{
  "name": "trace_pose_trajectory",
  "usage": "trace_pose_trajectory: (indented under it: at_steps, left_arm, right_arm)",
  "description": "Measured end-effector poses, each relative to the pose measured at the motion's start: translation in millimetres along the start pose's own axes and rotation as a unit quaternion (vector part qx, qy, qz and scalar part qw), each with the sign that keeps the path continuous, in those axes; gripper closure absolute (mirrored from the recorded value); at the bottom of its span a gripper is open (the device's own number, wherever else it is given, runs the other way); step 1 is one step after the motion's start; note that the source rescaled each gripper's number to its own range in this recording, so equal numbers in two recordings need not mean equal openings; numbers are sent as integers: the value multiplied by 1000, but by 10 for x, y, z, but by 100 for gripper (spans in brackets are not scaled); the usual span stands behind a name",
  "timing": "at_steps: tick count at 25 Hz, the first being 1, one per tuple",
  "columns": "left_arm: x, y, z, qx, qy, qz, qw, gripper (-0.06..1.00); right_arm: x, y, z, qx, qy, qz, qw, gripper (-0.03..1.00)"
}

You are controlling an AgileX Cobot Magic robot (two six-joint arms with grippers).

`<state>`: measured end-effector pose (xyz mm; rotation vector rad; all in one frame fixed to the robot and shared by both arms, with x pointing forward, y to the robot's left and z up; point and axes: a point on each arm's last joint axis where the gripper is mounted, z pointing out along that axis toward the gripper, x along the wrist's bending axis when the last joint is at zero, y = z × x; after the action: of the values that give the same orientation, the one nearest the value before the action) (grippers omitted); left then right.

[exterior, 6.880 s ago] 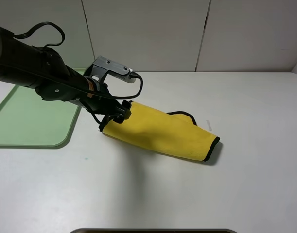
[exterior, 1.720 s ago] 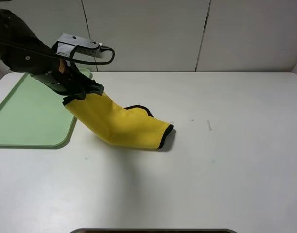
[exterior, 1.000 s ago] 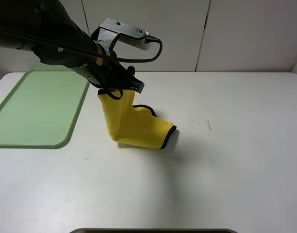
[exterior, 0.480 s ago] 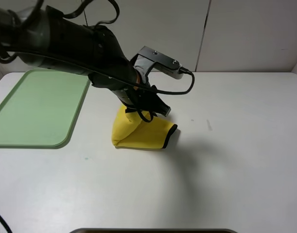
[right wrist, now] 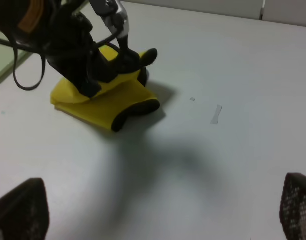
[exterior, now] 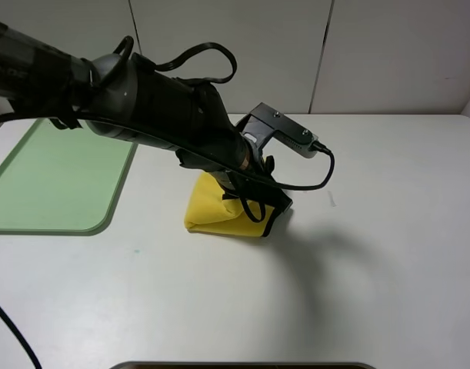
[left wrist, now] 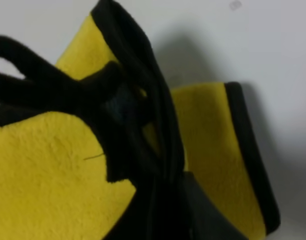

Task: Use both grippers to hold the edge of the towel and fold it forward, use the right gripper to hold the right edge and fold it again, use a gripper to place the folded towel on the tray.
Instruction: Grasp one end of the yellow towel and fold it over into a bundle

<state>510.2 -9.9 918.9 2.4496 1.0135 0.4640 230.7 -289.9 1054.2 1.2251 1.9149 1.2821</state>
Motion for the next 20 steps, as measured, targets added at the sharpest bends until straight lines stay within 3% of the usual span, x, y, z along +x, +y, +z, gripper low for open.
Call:
trace_pose_trajectory:
  at_steps: [6,9,12,14,20]
  left_arm:
    - [-5,12,-1,-5,-3,-9,1000,86]
    - [-14,28,-2,-14,-8,-10,1000,63]
    - [-40,74,-6,-38,-22,4,999,22]
    - [-48,87,-7,-46,-26,9,999,6]
    - [-56,95,-9,-50,-29,13,998,-5]
  right_arm:
    - [0,0,0,0,0,0,1000,-3]
    - [0,0,0,0,0,0,1000,-3]
    - [0,0,0,0,0,0,1000,-3]
    - [0,0,0,0,0,0,1000,-3]
    - [0,0,0,0,0,0,1000,-3]
